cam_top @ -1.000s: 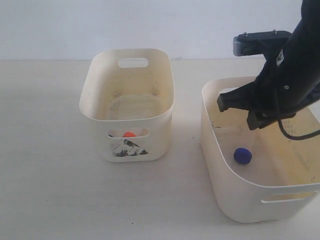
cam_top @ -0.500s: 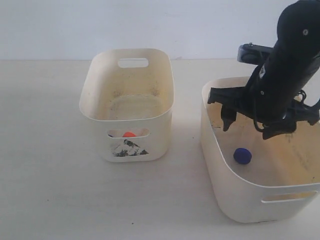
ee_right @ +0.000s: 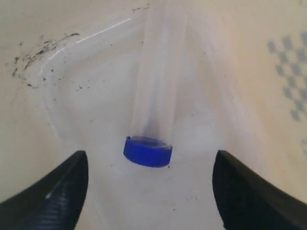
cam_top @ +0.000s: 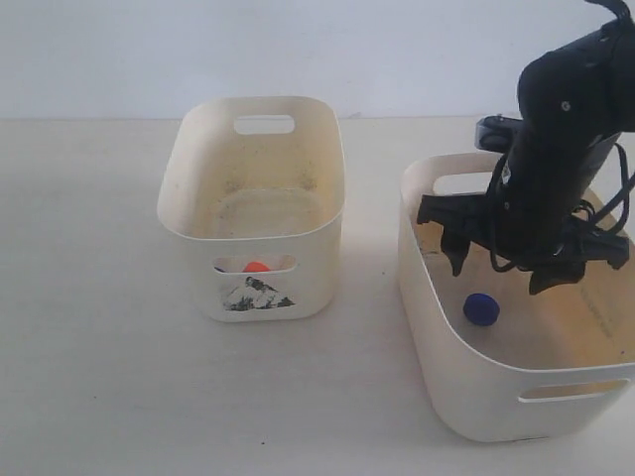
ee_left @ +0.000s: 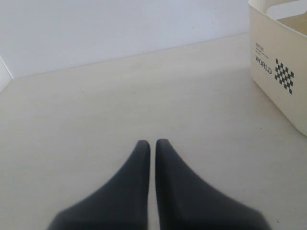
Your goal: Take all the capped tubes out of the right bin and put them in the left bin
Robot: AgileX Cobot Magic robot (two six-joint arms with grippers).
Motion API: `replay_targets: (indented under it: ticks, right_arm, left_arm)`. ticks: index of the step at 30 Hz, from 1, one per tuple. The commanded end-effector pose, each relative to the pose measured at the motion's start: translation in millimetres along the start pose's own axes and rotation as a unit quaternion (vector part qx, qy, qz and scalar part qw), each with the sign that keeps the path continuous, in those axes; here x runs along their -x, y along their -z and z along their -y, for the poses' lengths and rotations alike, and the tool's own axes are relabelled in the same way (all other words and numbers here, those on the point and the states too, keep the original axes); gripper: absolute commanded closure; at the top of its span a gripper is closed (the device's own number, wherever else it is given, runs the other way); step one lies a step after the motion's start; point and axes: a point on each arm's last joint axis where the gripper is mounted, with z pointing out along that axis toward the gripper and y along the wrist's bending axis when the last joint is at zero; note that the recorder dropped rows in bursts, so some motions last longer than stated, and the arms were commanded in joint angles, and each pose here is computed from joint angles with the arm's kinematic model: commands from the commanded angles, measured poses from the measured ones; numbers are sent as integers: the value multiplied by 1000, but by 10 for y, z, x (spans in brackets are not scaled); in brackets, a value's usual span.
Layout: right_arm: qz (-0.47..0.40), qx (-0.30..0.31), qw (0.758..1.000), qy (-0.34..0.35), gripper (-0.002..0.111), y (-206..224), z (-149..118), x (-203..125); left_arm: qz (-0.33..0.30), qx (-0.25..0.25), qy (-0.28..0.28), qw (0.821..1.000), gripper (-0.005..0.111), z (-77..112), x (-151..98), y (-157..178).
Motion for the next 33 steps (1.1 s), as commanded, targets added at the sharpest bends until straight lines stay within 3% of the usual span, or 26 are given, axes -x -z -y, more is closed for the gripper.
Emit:
replay_targets:
  ticks: [1, 12, 13, 15, 18, 20, 24, 28, 31, 33]
  right_arm:
    - [10, -14, 1000, -6, 40, -107, 12, 43]
    - [-22, -45, 999, -5, 41, -595, -26, 11]
    - [-28, -49, 998, -6, 45, -634, -25, 0]
    - [-43, -64, 997, -6, 66, -707, -9, -29]
    - [-58, -77, 995, 8, 109, -752, 11, -55]
    - [-66, -81, 994, 41, 106, -734, 24, -65]
    - [-87, -99, 987, 90, 107, -431, 105, -90]
    - [-67, -90, 986, 121, 107, 211, 245, -119]
    - [7, -27, 992, 120, 107, 811, 358, -172]
    - [81, 48, 990, 104, 107, 1176, 397, -208]
  left_arm:
    - [4, -1, 6, 1000, 102, 0, 15, 3]
    - [4, -1, 6, 1000, 102, 0, 15, 3]
    - [4, -1, 6, 1000, 102, 0, 15, 3]
    - [4, -1, 6, 1000, 102, 0, 15, 3]
    - [4, -1, 6, 1000, 102, 0, 15, 3]
    - [4, -1, 6, 1000, 102, 0, 15, 3]
    - [4, -1, 6, 1000, 102, 0, 15, 3]
    - [4, -1, 6, 1000, 102, 0, 15, 3]
    - [4, -1, 6, 1000, 102, 0, 15, 3]
    - [4, -1, 6, 1000, 102, 0, 15, 3]
